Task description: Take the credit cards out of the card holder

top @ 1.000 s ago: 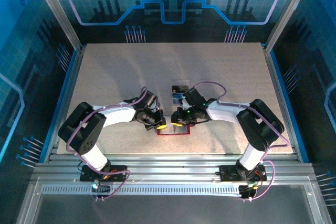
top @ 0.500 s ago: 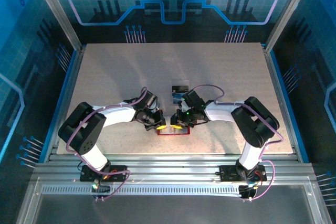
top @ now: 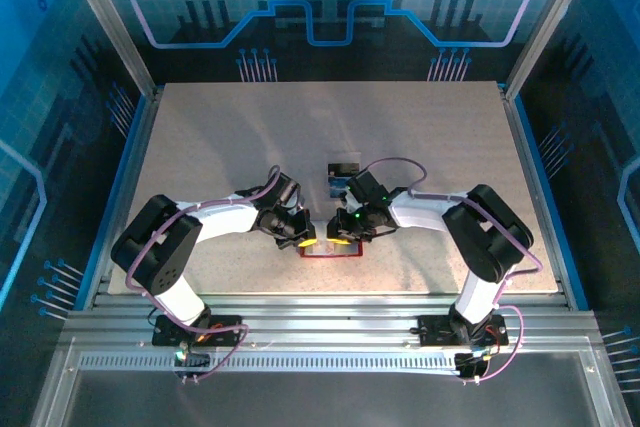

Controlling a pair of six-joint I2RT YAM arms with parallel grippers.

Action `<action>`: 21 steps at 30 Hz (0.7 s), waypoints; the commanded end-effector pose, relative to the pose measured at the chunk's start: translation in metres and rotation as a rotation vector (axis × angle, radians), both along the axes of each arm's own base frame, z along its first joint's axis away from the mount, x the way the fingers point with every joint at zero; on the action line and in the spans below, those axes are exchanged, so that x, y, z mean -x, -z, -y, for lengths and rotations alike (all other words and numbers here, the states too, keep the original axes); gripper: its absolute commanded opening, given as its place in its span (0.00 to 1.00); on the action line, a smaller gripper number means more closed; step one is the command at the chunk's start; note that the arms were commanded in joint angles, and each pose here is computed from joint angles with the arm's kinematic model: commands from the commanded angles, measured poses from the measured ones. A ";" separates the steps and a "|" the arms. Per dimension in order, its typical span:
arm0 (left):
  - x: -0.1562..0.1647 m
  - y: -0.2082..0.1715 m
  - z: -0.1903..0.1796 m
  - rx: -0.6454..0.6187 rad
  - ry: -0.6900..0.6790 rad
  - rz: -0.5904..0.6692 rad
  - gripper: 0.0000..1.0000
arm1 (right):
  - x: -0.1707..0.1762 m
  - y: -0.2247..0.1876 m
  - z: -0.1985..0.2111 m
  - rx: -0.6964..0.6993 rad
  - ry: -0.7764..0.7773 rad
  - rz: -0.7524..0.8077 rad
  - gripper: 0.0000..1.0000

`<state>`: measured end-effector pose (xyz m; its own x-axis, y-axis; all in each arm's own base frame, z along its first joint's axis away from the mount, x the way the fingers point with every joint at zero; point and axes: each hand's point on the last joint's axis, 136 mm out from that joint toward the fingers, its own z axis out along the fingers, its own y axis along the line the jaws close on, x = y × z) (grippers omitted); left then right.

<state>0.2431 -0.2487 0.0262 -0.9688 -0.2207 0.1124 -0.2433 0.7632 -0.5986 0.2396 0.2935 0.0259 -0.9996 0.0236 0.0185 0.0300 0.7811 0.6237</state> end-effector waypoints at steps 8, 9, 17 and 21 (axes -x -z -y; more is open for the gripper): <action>-0.001 -0.010 -0.013 -0.057 0.013 0.041 0.01 | 0.000 -0.018 0.001 0.001 -0.004 0.045 0.20; -0.002 -0.010 -0.014 -0.061 0.014 0.042 0.01 | 0.000 -0.020 0.001 -0.002 -0.001 0.048 0.20; -0.005 -0.007 -0.013 -0.068 0.013 0.043 0.01 | -0.005 -0.027 0.002 -0.016 0.016 0.066 0.20; -0.004 -0.002 -0.014 -0.073 0.016 0.034 0.01 | 0.000 -0.018 0.009 -0.004 0.024 0.047 0.20</action>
